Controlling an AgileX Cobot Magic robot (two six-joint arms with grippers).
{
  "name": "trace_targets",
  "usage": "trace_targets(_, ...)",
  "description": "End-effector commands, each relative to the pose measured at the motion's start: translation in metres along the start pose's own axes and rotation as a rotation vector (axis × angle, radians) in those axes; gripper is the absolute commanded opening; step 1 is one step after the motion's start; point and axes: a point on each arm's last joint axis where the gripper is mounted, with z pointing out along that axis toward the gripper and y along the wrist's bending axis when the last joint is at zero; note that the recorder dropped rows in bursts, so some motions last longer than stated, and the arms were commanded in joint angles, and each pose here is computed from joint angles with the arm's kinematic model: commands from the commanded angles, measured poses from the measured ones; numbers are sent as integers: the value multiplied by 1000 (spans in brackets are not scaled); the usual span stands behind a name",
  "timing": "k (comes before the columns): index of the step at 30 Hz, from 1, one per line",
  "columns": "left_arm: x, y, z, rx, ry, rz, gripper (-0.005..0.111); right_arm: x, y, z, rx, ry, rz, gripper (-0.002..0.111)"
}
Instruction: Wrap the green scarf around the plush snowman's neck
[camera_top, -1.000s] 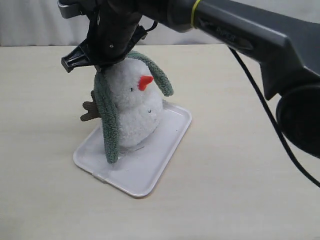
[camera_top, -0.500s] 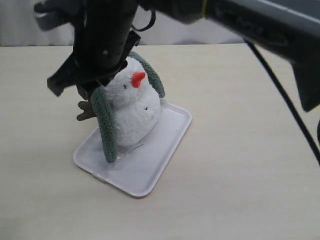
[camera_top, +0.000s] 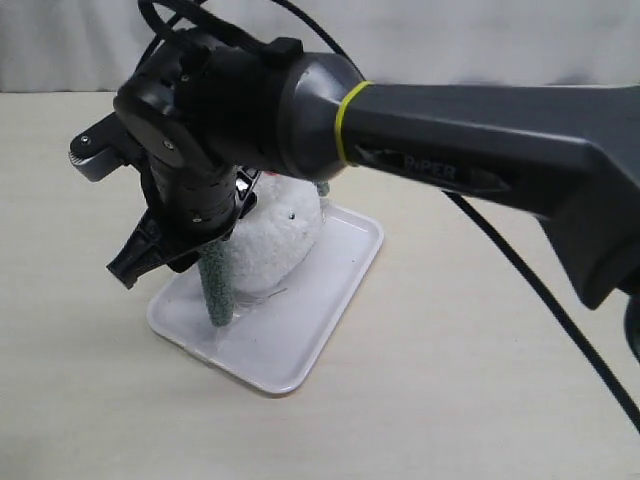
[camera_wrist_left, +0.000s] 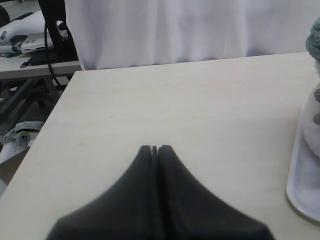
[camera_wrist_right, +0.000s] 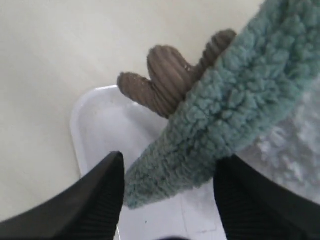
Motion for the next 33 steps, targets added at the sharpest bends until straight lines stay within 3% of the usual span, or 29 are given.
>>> trace_targets(1, -1, 0, 0, 7, -14, -2, 0, -4, -1, 7, 18, -66, 32, 52)
trace_targets(4, -1, 0, 0, 7, -14, -2, 0, -1, -7, 12, 100, -36, 47, 48)
trace_targets(9, -1, 0, 0, 7, -14, -2, 0, 4, -11, 15, 154, 11, -44, 4)
trace_targets(12, -1, 0, 0, 7, -14, -2, 0, 7, -14, 1, 160, 42, -108, 4)
trace_targets(16, -1, 0, 0, 7, -14, -2, 0, 14, -32, -30, 289, 133, -208, 4)
trace_targets(19, -1, 0, 0, 7, -14, -2, 0, 15, -34, -40, 270, 154, -313, 4)
trace_targets(22, -1, 0, 0, 7, -14, -2, 0, 21, -22, -24, 155, 216, -419, 4)
trace_targets(28, 0, 0, 0, 7, -11, -2, 0, 26, -16, 9, 140, 297, -536, 4)
trace_targets(33, 0, 0, 0, 7, -11, -2, 0, 25, -19, 11, 180, 300, -555, 6)
